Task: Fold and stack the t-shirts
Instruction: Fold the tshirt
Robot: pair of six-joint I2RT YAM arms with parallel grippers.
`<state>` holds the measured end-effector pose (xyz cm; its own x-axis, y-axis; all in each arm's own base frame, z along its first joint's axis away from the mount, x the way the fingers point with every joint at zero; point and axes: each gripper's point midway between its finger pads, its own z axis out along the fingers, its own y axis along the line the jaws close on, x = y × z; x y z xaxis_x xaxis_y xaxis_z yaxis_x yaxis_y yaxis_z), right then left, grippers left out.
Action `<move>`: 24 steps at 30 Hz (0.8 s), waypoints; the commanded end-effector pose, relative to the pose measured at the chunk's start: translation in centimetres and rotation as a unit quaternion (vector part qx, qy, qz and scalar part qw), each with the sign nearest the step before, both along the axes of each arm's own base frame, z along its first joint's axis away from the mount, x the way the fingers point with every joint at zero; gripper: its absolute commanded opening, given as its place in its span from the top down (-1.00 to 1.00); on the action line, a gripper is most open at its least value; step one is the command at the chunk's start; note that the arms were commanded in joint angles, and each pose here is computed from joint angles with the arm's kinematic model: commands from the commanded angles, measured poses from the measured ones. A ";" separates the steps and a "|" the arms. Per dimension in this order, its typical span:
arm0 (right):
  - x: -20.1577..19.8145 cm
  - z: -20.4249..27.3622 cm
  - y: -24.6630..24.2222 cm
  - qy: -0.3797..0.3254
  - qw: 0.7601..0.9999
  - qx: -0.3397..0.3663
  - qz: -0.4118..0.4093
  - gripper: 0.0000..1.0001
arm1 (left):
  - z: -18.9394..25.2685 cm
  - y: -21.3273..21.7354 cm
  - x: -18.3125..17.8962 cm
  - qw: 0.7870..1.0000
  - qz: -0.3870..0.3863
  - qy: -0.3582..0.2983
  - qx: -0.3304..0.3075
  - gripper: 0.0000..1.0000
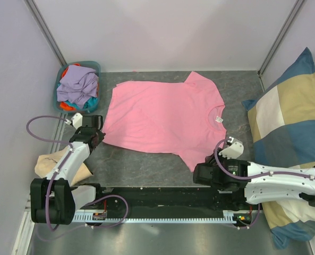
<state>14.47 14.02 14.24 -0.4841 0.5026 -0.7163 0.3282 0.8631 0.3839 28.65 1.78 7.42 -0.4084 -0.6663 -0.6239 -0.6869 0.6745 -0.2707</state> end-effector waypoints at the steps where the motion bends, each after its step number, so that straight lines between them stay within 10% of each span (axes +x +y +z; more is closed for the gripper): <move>1: 1.9 4.3 -3.3 -0.063 0.997 -0.032 -0.035 1.00 | 2.5 0.4 1.2 0.999 -0.012 -0.029 0.016 0.96; 24: 8.6 9.0 -2.7 -0.085 0.982 -0.160 -0.052 1.00 | 6.1 -0.4 6.3 0.998 -0.032 -0.062 0.009 0.96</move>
<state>21.22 10.09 22.20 -0.2653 0.3689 -0.8908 0.4242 0.8743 0.2358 33.61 1.19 11.83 -0.3848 -0.6535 -0.6519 -0.6363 0.6994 -0.3256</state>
